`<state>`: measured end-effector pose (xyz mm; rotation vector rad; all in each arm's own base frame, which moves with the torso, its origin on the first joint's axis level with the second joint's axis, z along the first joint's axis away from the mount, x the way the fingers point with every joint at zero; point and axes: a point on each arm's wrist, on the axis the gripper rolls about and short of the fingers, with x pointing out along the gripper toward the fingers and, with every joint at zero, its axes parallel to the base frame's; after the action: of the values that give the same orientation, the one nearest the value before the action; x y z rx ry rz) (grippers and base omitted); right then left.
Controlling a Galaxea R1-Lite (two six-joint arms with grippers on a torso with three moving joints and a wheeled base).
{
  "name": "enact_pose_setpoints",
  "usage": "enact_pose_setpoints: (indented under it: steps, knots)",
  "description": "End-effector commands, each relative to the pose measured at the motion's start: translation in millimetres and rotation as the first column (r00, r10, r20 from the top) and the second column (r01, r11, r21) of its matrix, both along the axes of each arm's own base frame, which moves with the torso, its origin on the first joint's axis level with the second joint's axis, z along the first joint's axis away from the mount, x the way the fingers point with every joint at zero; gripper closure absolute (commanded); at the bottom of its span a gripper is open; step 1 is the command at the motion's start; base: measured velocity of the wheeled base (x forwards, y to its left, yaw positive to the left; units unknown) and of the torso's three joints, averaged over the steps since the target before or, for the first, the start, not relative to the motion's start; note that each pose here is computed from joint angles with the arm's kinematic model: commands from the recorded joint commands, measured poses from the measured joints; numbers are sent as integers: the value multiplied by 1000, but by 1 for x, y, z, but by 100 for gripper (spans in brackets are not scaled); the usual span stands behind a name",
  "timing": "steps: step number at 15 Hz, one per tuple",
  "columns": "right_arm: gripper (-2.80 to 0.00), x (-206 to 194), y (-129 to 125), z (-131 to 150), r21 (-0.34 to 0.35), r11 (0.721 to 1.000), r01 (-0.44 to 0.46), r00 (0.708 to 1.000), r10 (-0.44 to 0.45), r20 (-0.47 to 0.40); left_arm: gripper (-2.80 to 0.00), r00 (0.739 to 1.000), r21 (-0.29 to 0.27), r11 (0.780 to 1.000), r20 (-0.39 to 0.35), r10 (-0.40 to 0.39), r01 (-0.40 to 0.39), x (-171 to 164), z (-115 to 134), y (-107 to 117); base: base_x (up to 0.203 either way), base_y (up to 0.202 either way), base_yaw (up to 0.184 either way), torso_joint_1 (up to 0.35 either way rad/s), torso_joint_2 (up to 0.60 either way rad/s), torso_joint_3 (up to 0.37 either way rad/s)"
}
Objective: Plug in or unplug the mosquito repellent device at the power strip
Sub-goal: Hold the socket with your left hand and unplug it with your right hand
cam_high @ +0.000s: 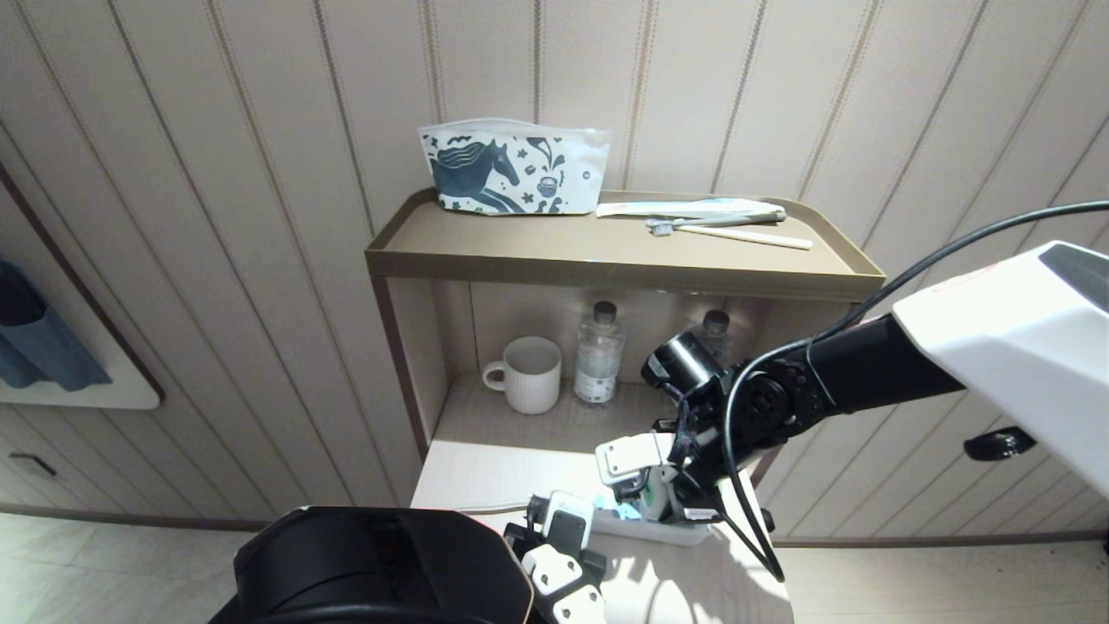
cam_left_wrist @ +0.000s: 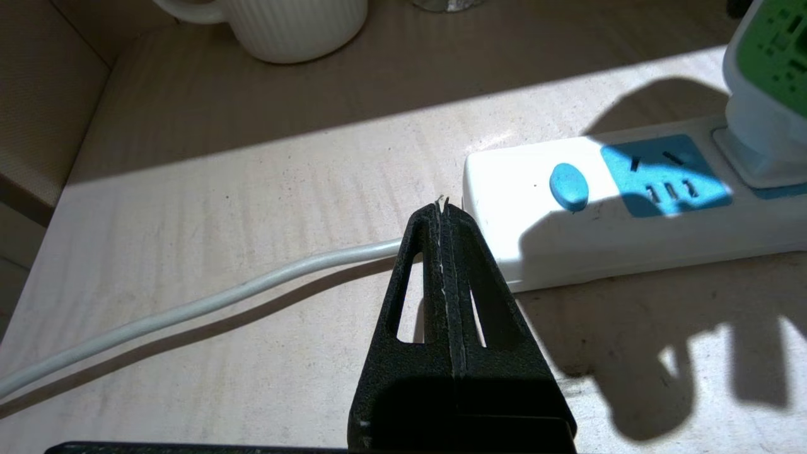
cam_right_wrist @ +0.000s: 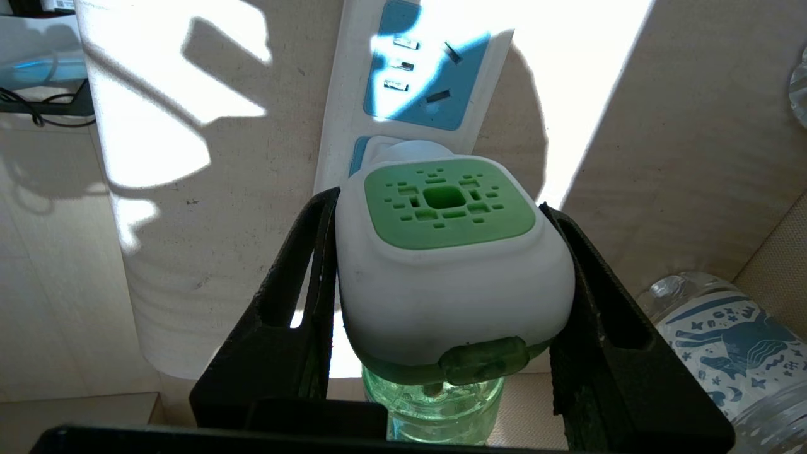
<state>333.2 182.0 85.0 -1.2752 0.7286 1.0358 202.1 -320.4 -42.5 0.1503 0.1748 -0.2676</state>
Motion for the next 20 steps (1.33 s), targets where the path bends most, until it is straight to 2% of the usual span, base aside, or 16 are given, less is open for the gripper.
enact_pose_setpoints:
  steps: [1,4,6,15,20]
  knots:
    - [0,0,0,-1,-5,1000,-5,1000,5,0,0,1000,14,1000,-5,8,-8,2,-5,-4,0,0,0,0,0,0]
    - [0,1,-2,-2,-6,1000,1,1000,-1,-1,0,1000,24,1000,-5,12,-12,5,-5,-13,0,0,0,0,0,0]
    - [0,2,-2,-2,-6,1000,3,1000,-3,-2,0,1000,6,1000,4,6,-6,6,-2,-20,0,0,0,0,0,0]
    - [0,2,-2,-2,-6,1000,3,1000,-3,-2,0,1000,6,1000,4,6,-6,6,-2,-20,0,0,0,0,0,0]
    - [0,3,-1,-4,-7,1000,1,1000,-1,-4,0,1000,-9,1000,8,-14,14,11,1,-29,0,0,0,0,0,0]
